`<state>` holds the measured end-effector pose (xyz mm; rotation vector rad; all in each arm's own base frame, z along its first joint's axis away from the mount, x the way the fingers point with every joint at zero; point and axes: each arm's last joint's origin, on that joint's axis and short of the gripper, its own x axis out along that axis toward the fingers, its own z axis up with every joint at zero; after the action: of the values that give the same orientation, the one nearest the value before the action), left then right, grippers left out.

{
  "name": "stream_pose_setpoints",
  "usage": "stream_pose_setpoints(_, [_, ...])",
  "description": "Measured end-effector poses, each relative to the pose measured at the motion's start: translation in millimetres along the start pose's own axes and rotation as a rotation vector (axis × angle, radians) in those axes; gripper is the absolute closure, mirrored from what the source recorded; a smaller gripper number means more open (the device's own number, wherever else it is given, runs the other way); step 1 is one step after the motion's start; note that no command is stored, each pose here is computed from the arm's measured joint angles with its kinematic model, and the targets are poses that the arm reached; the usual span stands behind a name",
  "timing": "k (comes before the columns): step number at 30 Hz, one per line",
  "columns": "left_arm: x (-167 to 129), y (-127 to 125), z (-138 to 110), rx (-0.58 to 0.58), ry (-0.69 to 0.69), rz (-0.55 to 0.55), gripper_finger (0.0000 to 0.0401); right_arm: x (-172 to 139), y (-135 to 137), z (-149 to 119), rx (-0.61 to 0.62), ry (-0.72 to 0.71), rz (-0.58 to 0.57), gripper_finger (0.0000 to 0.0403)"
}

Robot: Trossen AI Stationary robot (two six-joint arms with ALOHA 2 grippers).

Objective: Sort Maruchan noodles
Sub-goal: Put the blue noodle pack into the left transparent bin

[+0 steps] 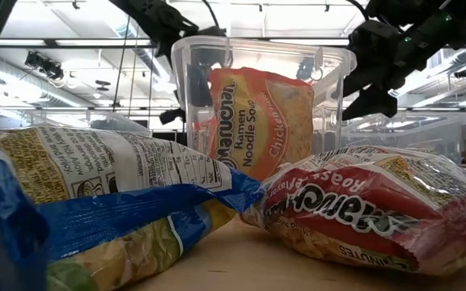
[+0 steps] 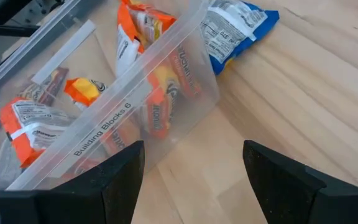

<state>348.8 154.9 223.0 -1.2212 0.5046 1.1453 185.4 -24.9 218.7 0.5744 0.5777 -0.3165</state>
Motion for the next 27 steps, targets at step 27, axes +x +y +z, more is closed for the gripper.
stream_pose_setpoints(27, [49,81,-47,-0.282,0.134,0.088,0.0243,0,5,-3,-0.027,0.017,0.034,0.0126])
